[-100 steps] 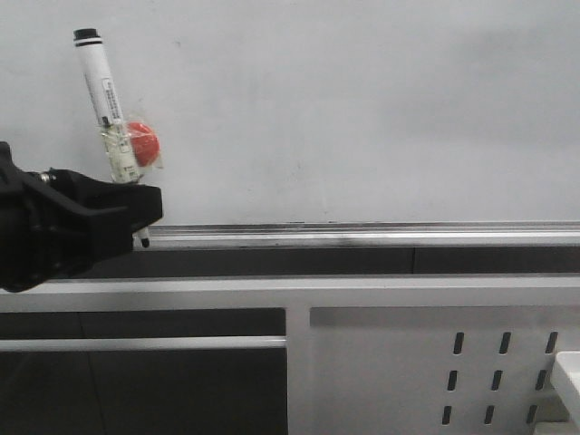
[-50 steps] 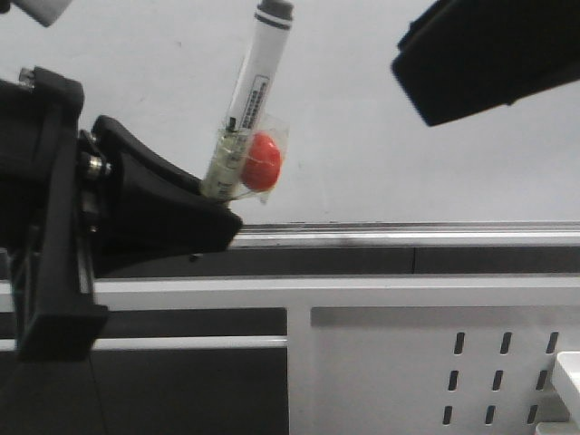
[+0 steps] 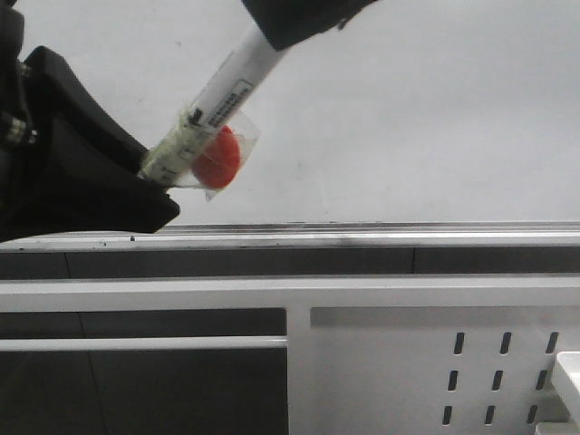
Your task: Write number 1 on whiteboard
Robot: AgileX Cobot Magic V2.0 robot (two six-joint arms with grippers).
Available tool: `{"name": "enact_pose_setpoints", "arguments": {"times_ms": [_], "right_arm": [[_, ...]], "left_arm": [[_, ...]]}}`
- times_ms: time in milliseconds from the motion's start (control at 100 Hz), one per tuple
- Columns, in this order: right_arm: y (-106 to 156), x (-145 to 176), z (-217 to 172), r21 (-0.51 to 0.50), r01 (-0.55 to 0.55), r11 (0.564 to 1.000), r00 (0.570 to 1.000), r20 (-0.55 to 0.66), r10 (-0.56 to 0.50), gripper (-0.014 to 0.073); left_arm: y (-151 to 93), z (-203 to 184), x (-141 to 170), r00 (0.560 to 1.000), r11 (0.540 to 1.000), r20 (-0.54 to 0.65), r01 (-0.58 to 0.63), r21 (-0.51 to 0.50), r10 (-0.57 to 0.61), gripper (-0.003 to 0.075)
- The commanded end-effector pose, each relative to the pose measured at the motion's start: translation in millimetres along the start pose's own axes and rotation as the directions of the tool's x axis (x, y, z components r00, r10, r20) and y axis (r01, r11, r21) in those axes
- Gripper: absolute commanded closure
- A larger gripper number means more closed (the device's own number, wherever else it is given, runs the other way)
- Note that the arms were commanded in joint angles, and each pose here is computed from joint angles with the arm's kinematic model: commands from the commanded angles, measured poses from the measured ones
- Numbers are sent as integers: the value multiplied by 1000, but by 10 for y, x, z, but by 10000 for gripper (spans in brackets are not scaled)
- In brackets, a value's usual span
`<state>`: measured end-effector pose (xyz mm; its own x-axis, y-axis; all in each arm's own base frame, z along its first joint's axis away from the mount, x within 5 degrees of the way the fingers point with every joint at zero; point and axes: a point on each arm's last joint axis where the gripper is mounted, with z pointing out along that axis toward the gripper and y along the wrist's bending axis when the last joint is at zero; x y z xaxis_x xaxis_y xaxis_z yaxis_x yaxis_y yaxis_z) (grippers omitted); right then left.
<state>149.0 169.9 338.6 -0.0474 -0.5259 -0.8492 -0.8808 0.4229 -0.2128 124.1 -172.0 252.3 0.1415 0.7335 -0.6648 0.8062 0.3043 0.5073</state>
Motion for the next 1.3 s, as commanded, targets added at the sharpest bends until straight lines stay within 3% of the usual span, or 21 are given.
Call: {"name": "enact_pose_setpoints", "arguments": {"times_ms": [0,780,920,1100,1290], "right_arm": [[-56,-170,-22,31,-6,999,997,71,4,164],[34,-190,70,-34,-9,999,999,48,11,171],[36,-187,70,-37,-9,999,999,46,11,307],[36,-187,70,-37,-9,999,999,46,11,670],[34,-191,70,-34,-11,999,999,49,12,667]], "left_arm": [[36,-73,-141,998,1000,64,-7,-12,7,740],[115,-105,-263,995,999,98,4,-34,-1,740],[109,-107,-283,993,1000,120,4,-26,0,740],[108,-114,-317,989,1000,149,1,-20,2,739],[109,-119,-320,988,1000,153,0,-21,4,713]]}}
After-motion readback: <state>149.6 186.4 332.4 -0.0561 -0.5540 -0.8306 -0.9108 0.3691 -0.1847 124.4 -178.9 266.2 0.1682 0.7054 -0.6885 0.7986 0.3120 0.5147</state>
